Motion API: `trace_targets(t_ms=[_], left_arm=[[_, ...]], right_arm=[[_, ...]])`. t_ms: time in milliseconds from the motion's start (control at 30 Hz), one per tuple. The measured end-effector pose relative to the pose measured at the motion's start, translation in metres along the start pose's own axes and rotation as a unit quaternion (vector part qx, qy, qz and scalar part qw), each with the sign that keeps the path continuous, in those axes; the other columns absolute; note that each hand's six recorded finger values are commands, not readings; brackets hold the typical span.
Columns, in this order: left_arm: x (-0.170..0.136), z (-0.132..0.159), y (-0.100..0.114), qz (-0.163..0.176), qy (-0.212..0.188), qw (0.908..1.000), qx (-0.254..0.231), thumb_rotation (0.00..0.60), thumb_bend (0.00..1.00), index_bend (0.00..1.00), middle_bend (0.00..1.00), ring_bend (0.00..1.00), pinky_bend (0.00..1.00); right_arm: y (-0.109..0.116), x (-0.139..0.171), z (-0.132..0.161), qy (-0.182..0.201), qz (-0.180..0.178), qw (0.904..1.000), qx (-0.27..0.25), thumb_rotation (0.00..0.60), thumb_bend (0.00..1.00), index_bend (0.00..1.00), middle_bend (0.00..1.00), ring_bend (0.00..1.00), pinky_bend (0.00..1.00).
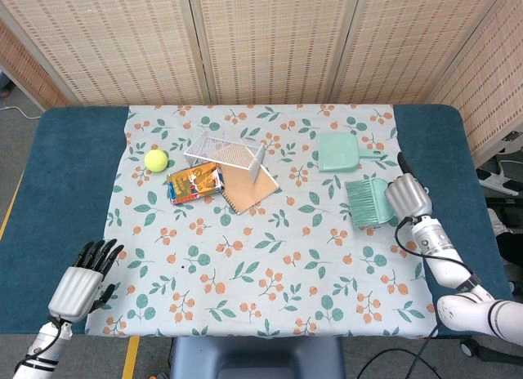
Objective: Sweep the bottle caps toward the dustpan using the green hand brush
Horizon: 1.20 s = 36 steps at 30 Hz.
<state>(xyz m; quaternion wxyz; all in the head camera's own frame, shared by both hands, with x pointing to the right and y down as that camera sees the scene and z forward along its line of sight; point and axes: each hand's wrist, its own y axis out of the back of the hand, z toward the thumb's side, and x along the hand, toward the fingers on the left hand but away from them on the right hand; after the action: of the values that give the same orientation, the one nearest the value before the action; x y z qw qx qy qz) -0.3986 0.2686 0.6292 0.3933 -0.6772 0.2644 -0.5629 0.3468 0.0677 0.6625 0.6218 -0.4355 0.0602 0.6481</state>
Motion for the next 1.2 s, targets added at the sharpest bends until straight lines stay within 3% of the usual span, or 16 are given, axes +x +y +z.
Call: trace_targets(t_ms=[100,167,267,333,400,467,500,567,633,767,933,1133,1200], left_arm=[[-0.001,0.002,0.001,0.000,-0.004,1.0000,-0.003,0.600,0.39,0.00,0.00,0.00,0.08],[-0.002,0.002,0.001,0.000,-0.005,1.0000,-0.004,0.600,0.39,0.00,0.00,0.00,0.08],[-0.002,0.002,0.001,0.000,-0.006,1.0000,-0.005,0.600,0.39,0.00,0.00,0.00,0.08],[-0.002,0.002,0.001,0.000,-0.007,1.0000,-0.006,0.600,0.39,0.00,0.00,0.00,0.08],[-0.002,0.003,0.002,-0.001,-0.008,0.9999,-0.008,0.600,0.39,0.00,0.00,0.00,0.08],[-0.003,0.001,0.003,-0.001,-0.007,0.9999,-0.012,0.600,0.39,0.00,0.00,0.00,0.09],[-0.003,0.000,0.004,-0.001,-0.007,0.9999,-0.013,0.600,0.39,0.00,0.00,0.00,0.09],[-0.004,-0.002,0.006,0.001,-0.006,0.9999,-0.016,0.600,0.40,0.00,0.00,0.00,0.09],[-0.005,-0.004,0.007,0.001,-0.005,0.9998,-0.017,0.600,0.40,0.00,0.00,0.00,0.09],[-0.006,-0.005,0.009,0.003,-0.003,0.9998,-0.020,0.600,0.40,0.00,0.00,0.00,0.09],[-0.009,-0.004,0.011,0.007,-0.006,0.9997,-0.022,0.600,0.40,0.00,0.00,0.00,0.09],[-0.010,-0.003,0.018,0.020,-0.010,0.9994,-0.027,0.600,0.39,0.00,0.00,0.00,0.09],[-0.010,-0.002,0.021,0.027,-0.016,0.9988,-0.036,0.600,0.39,0.00,0.00,0.00,0.09]], right_arm=[[0.007,0.021,0.019,0.030,-0.013,0.9938,-0.106,0.600,0.44,0.97,0.79,0.57,0.00],[0.014,0.038,0.041,0.059,-0.017,0.9824,-0.176,0.600,0.44,0.97,0.79,0.57,0.00],[0.020,0.057,0.066,0.083,-0.024,0.9691,-0.231,0.600,0.44,0.97,0.79,0.57,0.00],[0.021,0.066,0.078,0.089,-0.033,0.9668,-0.237,0.600,0.45,0.93,0.79,0.57,0.00],[0.024,0.073,0.096,0.096,-0.044,0.9643,-0.243,0.600,0.44,0.82,0.75,0.54,0.00],[0.028,0.075,0.119,0.103,-0.050,0.9600,-0.255,0.600,0.44,0.63,0.65,0.49,0.00],[0.029,0.075,0.129,0.105,-0.052,0.9584,-0.260,0.600,0.43,0.44,0.54,0.45,0.00],[0.032,0.076,0.151,0.107,-0.053,0.9577,-0.262,0.600,0.40,0.16,0.39,0.37,0.00],[0.032,0.077,0.161,0.105,-0.051,0.9611,-0.250,0.600,0.36,0.00,0.24,0.30,0.00],[0.026,0.079,0.169,0.098,-0.035,0.9678,-0.229,0.600,0.31,0.00,0.10,0.20,0.00],[0.024,0.087,0.166,0.102,-0.022,0.9673,-0.232,0.600,0.26,0.00,0.00,0.10,0.00],[0.024,0.110,0.122,0.065,-0.044,0.9651,-0.250,0.600,0.24,0.00,0.00,0.00,0.00],[0.022,0.121,0.102,0.043,-0.060,0.9587,-0.275,0.600,0.24,0.00,0.00,0.00,0.00]])
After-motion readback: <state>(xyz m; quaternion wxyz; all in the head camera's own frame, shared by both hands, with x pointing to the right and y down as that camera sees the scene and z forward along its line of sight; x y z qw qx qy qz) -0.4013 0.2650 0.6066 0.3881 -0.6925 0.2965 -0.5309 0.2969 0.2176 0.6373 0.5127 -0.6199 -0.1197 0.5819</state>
